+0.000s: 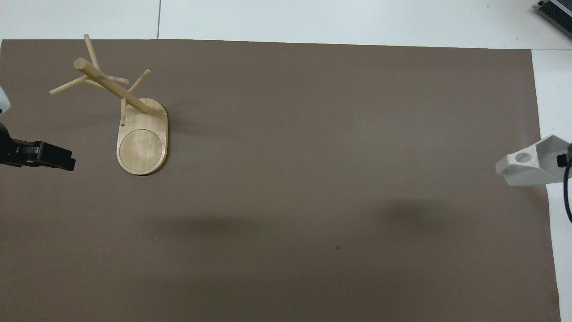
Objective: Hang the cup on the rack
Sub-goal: 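Lift the white cup with the right gripper and draw it back, then carry the cup toward center with the right gripper while the left gripper approaches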
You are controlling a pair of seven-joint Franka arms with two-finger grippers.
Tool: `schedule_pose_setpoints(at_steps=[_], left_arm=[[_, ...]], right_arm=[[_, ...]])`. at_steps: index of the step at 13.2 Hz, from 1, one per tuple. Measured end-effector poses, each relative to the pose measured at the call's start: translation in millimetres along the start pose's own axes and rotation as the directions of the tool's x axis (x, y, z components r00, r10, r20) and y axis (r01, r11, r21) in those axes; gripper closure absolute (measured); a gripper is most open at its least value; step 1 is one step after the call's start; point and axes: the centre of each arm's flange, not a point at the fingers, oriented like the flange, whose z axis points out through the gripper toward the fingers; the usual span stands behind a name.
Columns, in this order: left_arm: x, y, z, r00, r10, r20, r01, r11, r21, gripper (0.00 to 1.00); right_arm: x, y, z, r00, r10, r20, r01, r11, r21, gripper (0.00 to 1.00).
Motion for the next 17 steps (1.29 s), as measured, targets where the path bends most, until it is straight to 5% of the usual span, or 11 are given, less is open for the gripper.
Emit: schedule_pose_setpoints(at_steps=[6,10,14,17], left_arm=[[6,10,-1,0.998,0.047,-0.045,-0.047,0.999,0.003,0.0],[16,23,4,0.974,0.182,-0.134,-0.195,0.977,-0.084,0.0],[18,35,15,0.898,0.379,-0.226,-0.417,0.896,-0.155,0.0],[13,50,16,0.817,0.51,-0.27,-0.561,0.813,-0.16,0.0]], right_arm=[[-16,-74,-36,0.993,-0.119,-0.018,0.12,0.982,0.143,0.96],[-23,-140,-33,0.982,-0.187,-0.003,0.181,0.948,0.261,0.96],[-39,-186,-11,0.986,-0.155,0.061,0.112,0.886,0.451,0.96],[-45,-239,18,0.988,-0.148,0.04,0.106,0.846,0.522,0.96]])
